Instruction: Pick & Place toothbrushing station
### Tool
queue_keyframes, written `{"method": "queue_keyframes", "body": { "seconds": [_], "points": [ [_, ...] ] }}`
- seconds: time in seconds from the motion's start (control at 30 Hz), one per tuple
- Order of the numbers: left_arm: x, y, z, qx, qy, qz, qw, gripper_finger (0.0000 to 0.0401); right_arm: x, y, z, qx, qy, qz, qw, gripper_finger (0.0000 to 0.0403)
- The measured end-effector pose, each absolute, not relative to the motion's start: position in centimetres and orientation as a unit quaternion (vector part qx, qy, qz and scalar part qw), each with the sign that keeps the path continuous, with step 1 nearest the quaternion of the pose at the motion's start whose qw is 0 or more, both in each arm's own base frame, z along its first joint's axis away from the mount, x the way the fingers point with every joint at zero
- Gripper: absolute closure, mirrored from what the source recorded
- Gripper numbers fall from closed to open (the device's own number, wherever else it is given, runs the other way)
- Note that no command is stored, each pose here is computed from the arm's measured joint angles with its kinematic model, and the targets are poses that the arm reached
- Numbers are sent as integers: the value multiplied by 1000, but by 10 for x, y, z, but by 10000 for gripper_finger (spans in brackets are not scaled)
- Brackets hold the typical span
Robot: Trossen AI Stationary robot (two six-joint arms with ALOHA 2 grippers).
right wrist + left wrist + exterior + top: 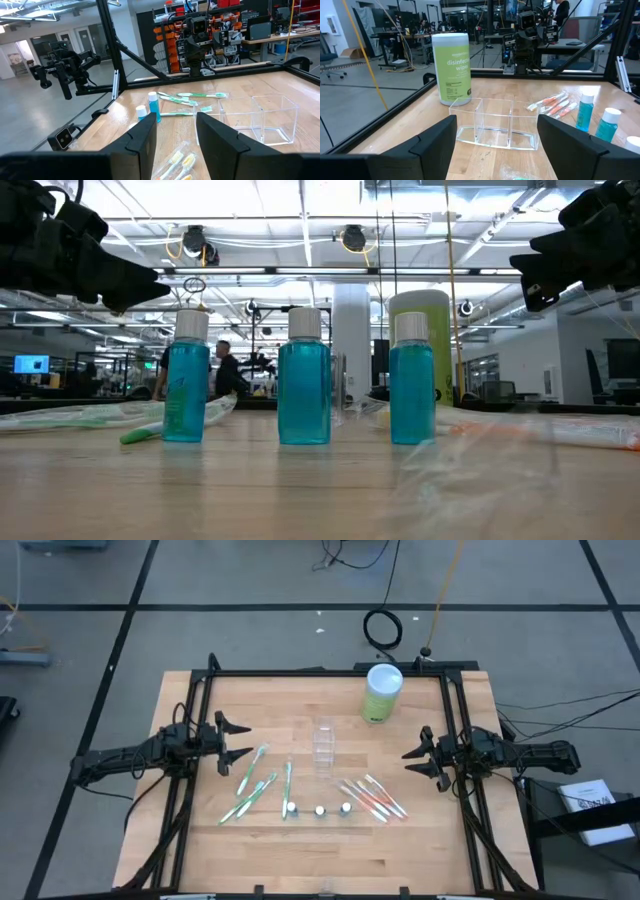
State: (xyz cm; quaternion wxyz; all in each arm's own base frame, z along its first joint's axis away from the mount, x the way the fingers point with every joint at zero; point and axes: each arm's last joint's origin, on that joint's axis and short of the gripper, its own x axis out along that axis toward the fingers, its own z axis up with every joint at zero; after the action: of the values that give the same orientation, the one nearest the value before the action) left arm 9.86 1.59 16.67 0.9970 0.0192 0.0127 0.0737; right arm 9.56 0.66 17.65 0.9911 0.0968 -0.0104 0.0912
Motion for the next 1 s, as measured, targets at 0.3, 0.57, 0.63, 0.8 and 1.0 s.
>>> {"method": "queue_keyframes", "body": {
  "seconds": [0.3, 0.57, 0.63, 0.8, 1.0],
  "points": [
    [99, 16, 167, 19, 13, 74, 997, 116, 96, 7, 177, 97, -10, 91, 991, 273],
    [99, 16, 167, 19, 13, 74, 997, 116, 96, 7, 176, 97, -10, 91, 991, 273],
    [99, 16, 167, 19, 13, 74, 997, 116, 96, 7, 176, 97, -10, 91, 991, 273],
    [99, 16, 167, 19, 13, 74, 997, 116, 95, 7, 181, 106, -37, 94, 989, 273],
    [99, 16, 167, 19, 13, 74, 997, 116, 93, 7, 197, 176, -108, 111, 972, 273]
  ]
}}
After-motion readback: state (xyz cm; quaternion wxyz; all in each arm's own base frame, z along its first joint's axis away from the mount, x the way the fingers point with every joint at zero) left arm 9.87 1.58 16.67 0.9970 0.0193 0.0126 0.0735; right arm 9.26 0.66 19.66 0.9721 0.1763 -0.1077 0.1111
